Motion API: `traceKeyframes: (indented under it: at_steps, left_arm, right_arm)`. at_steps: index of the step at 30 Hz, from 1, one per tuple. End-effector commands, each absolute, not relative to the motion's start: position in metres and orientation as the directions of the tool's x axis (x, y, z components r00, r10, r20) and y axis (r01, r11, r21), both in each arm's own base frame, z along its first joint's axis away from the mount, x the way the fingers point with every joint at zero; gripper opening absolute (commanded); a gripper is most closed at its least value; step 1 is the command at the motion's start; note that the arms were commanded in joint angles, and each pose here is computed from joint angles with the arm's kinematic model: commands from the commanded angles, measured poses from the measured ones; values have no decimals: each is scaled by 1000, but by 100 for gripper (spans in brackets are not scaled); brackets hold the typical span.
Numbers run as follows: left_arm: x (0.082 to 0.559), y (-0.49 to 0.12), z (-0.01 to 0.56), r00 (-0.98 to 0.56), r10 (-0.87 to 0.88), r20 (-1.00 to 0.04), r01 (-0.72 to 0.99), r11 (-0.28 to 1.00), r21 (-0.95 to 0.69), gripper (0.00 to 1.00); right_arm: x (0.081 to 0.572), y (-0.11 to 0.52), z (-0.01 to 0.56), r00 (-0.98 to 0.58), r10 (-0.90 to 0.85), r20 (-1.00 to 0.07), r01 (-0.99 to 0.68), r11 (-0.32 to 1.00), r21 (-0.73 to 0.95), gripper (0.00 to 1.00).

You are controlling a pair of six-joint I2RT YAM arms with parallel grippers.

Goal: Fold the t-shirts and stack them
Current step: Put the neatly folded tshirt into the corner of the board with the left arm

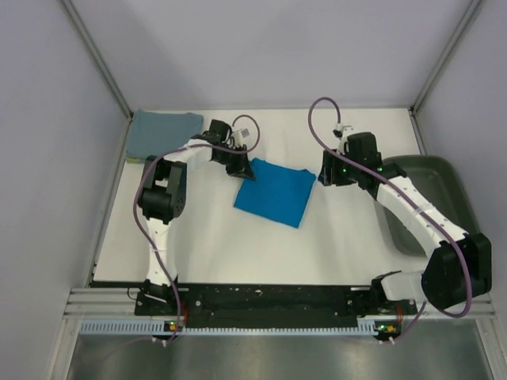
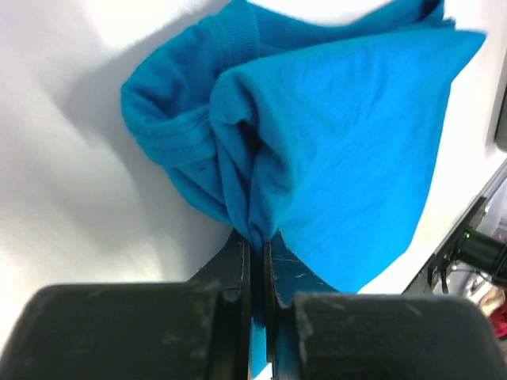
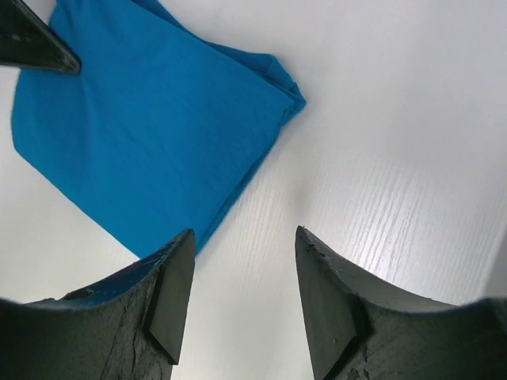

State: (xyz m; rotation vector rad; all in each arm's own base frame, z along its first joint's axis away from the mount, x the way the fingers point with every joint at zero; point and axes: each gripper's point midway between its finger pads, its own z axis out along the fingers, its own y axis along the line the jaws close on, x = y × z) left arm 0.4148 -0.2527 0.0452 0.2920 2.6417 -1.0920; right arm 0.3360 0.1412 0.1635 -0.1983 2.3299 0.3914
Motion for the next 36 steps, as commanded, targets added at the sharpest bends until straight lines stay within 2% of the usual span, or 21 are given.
traceKeyframes:
  at_steps: [1,5,9,11,12,13,14,26,36]
  left_arm:
    - [471,-203,127,-847,8,-532,370,727,-578,0]
    - [500,-154,153,-780,46,-624,399,805,-440,0]
    - [521,-117,177,-698,143,-702,426,870,-246,0]
    - [526,-105,189,-664,173,-727,428,886,-180,0]
    - [529,-100,195,-650,192,-735,427,893,-145,0]
    - [532,-94,200,-638,208,-741,422,900,-110,0]
    - [536,-86,206,-625,225,-748,410,909,-69,0]
    - [567,-23,262,-527,384,-758,288,920,266,0]
    - [575,31,292,-503,408,-761,133,907,398,0]
  right_arm:
    - [330,128,174,-674,-43,-737,-253,951,175,54]
    - [322,119,167,-680,-64,-731,-238,961,138,58]
    - [318,114,158,-691,-72,-720,-226,967,120,77]
    - [316,114,154,-698,-77,-712,-230,966,121,81]
    - [316,112,153,-699,-77,-711,-223,968,115,86]
    - [316,111,152,-700,-76,-710,-218,970,111,95]
    - [316,110,150,-702,-77,-708,-215,971,107,99]
    - [312,108,147,-706,-98,-701,-227,970,93,99]
    - [309,107,142,-717,-106,-688,-227,970,87,99]
